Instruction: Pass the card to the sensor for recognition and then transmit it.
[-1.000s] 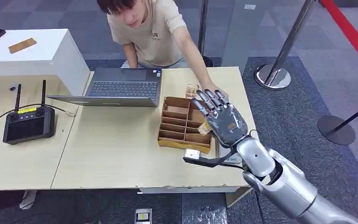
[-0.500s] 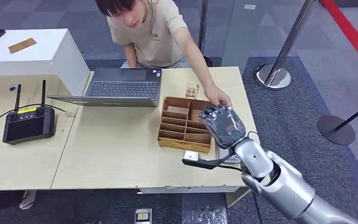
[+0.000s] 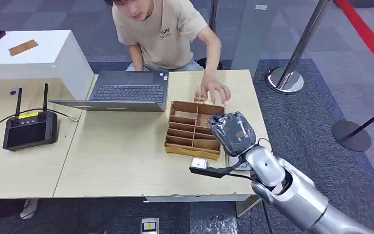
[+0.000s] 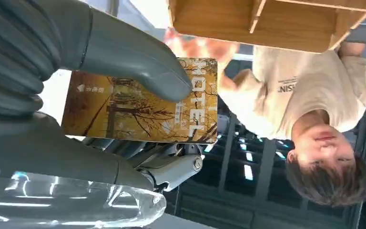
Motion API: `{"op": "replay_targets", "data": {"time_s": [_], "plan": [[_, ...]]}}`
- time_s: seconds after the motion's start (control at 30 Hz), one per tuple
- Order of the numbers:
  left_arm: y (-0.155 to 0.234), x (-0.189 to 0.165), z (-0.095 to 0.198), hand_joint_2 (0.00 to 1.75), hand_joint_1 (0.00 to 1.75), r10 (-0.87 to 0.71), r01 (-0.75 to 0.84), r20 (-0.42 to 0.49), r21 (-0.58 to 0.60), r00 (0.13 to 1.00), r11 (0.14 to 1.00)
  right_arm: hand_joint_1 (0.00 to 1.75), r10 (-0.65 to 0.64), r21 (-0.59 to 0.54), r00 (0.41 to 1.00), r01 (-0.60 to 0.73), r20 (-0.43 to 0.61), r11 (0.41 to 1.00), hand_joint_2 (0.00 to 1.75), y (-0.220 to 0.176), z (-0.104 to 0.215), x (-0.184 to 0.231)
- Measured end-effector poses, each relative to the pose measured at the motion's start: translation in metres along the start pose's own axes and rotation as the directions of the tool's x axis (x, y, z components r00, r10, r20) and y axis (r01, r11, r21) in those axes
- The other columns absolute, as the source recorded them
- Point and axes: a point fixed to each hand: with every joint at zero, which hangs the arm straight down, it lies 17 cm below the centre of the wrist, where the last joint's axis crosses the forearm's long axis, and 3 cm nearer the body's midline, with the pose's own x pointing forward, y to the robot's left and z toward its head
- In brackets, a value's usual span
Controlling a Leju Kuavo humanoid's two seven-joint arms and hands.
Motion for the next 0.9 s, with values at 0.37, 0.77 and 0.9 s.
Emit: {"op": "replay_targets", "data": {"time_s": [0.37,0.77,0.9], "plan": [[-0.002,-0.001,0.001,0.00,0.00,-0.007,0.007,0.004,0.004,1.000,1.000,1.75,-0.445,-0.051,0.874,0.444,-0.193,0.895,1.75,0.008,0.010,-0.032],[-0.004,-0.001,0.001,0.00,0.00,-0.001,0.001,0.003,0.004,1.000,1.000,1.75,-0.655,-0.157,0.643,0.655,-0.397,0.739,1.75,0.061,0.042,-0.095],[-0.003,-0.001,0.001,0.00,0.00,-0.001,0.001,0.002,0.010,1.000,1.000,1.75,-0.650,-0.149,0.603,0.670,-0.462,0.727,1.75,0.090,0.061,-0.105]]}}
